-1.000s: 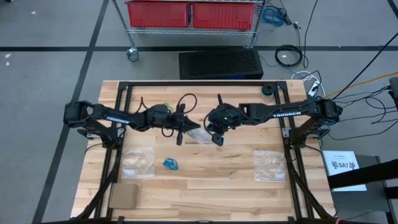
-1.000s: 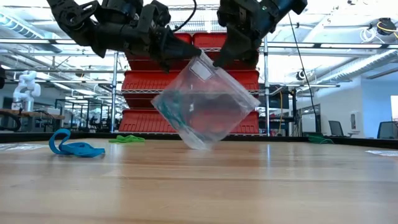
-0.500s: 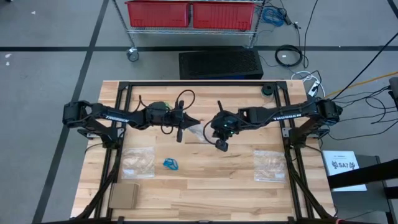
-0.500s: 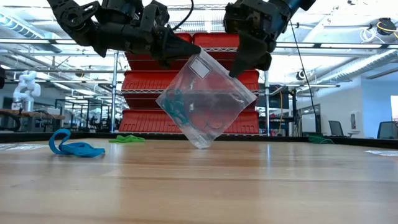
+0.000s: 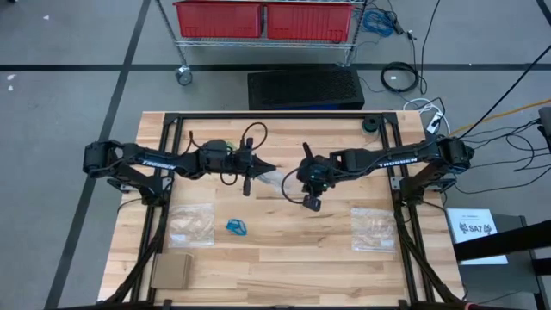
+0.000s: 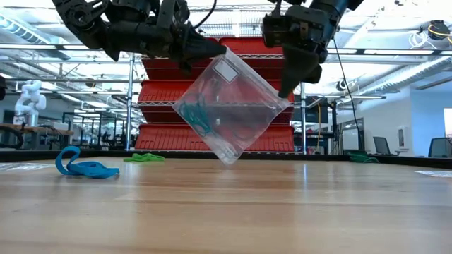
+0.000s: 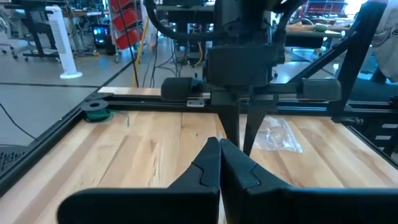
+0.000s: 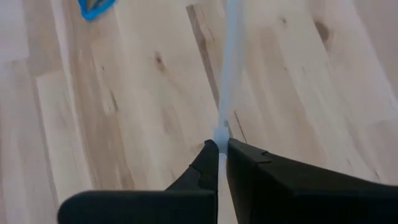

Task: Sort rubber bands
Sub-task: Close the middle transparent zip lock bag with the blue rubber bands

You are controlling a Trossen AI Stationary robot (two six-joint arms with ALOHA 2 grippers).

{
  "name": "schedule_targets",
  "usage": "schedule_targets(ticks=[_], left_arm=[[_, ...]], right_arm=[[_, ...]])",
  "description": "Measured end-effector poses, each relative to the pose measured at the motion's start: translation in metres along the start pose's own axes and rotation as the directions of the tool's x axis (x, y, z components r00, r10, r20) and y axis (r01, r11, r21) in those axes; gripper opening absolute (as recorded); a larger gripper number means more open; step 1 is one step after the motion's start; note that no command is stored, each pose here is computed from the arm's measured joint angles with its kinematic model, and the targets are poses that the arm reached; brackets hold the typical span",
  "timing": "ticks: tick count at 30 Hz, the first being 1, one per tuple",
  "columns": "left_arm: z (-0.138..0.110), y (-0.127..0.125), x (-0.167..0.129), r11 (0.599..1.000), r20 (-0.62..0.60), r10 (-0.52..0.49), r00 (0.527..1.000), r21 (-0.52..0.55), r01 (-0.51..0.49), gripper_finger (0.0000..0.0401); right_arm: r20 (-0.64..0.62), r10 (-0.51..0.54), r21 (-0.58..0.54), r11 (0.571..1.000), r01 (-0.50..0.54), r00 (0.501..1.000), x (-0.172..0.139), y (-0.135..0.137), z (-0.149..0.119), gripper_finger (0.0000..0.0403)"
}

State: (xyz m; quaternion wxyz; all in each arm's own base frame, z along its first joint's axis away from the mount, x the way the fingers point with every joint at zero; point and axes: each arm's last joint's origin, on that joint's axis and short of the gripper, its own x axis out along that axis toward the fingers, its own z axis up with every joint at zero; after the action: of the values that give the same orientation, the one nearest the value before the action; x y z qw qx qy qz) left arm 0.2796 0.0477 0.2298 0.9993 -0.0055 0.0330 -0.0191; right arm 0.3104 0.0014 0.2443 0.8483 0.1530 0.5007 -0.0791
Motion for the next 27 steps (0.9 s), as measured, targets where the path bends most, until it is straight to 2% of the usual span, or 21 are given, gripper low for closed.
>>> schedule_targets(ticks=[9,12,18,27], left_arm=[[-0.004,0.000,0.000,1.000,-0.037,0.005,0.999,-0.011,-0.005,0.0000],[-0.007,0.001,0.000,0.998,-0.079,0.054,0.995,-0.014,-0.056,0.0000],[-0.021,0.009,-0.001,0.972,-0.204,0.234,0.951,0.033,-0.232,0.0000],[-0.058,0.020,0.008,0.958,-0.362,0.278,0.890,0.045,-0.282,0.0000]], right_arm=[[-0.040,-0.043,0.012,0.999,0.043,0.998,0.000,-0.003,-0.004,0.0001],[-0.041,-0.089,0.027,0.996,0.090,0.995,0.000,-0.004,-0.005,0.0011],[-0.046,-0.191,0.022,0.981,0.192,0.981,0.000,-0.008,-0.008,0.0049],[-0.026,-0.235,0.019,0.972,0.235,0.972,0.000,-0.010,-0.007,0.0079]])
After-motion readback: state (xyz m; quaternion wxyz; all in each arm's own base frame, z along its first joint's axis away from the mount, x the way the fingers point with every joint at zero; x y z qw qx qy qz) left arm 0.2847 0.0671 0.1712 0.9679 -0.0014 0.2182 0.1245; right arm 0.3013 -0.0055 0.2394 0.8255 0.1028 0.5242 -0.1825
